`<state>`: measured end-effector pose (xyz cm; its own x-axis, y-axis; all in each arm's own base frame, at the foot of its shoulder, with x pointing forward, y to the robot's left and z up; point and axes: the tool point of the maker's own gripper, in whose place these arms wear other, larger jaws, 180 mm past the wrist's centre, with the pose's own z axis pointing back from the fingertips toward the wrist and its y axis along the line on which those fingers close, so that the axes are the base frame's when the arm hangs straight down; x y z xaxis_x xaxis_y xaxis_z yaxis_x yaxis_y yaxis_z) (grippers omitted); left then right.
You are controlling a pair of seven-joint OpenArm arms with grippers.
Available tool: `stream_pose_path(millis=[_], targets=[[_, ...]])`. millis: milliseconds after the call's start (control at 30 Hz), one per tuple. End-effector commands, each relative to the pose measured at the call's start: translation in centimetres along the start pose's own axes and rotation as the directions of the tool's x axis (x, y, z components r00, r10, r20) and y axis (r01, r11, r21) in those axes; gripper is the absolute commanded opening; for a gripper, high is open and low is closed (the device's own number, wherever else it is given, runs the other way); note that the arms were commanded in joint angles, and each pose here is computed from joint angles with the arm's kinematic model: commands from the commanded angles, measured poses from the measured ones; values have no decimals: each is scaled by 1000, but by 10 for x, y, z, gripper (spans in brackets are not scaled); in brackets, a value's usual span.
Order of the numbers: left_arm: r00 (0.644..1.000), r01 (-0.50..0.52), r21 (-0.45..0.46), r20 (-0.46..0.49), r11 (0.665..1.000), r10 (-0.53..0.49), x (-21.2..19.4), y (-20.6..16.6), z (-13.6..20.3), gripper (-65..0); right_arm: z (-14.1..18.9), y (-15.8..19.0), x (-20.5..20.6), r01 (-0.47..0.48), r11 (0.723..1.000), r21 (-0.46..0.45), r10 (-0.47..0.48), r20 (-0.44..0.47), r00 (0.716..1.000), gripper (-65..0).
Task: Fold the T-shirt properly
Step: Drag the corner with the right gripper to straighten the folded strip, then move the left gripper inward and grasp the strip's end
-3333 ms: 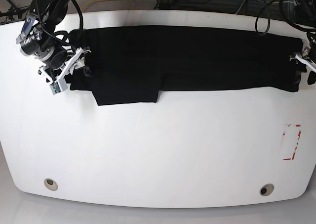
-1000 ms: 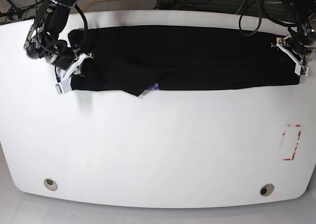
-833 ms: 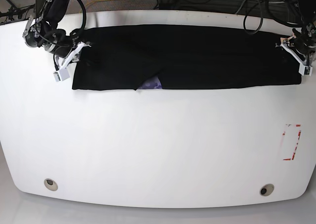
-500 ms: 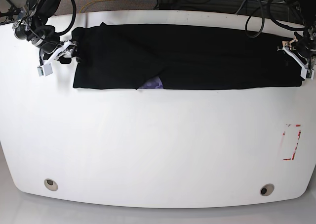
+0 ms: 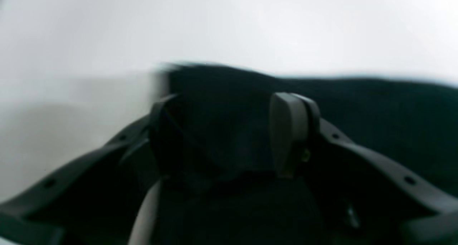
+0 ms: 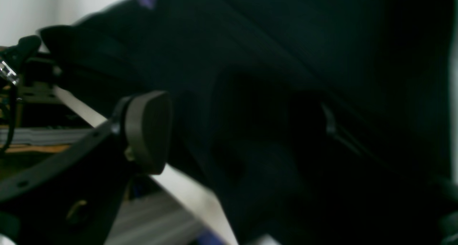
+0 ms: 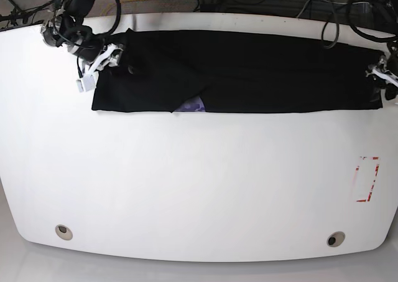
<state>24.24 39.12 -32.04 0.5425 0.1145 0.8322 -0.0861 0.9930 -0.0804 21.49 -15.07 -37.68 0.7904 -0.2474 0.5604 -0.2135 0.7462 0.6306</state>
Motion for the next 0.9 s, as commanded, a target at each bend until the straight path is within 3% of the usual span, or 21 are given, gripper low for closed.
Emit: stream_pose_path(millis=[0,133,367,700,800,867], targets=[[999,-23,12,37,1000,23,8,11,5,-304,-2,1,7,-45,999,-19,45,8,999,-162],[995,-69,42,-64,997,72,-14,36,2,-263,-15,2,13,-96,995,-38,95,-13,995,-162],[972,-179,58,-148,982,185,-44,58,-11,-206,-25,-1,8,-146,987,-72,140,-80,987,-162],[947,-158,-43,-291,986,139,-80,20,-34,-208,-25,-1,11,-154,985,-74,149,-74,986,-162],[939,-154,-49,-320,987,130,-91,16,-31,-239,-24,-1,11,-155,985,-75,150,-75,986,-162],[934,-154,-46,-332,987,130,-96,16,-27,-346,-24,-3,11,-155,985,-77,149,-77,986,-163]])
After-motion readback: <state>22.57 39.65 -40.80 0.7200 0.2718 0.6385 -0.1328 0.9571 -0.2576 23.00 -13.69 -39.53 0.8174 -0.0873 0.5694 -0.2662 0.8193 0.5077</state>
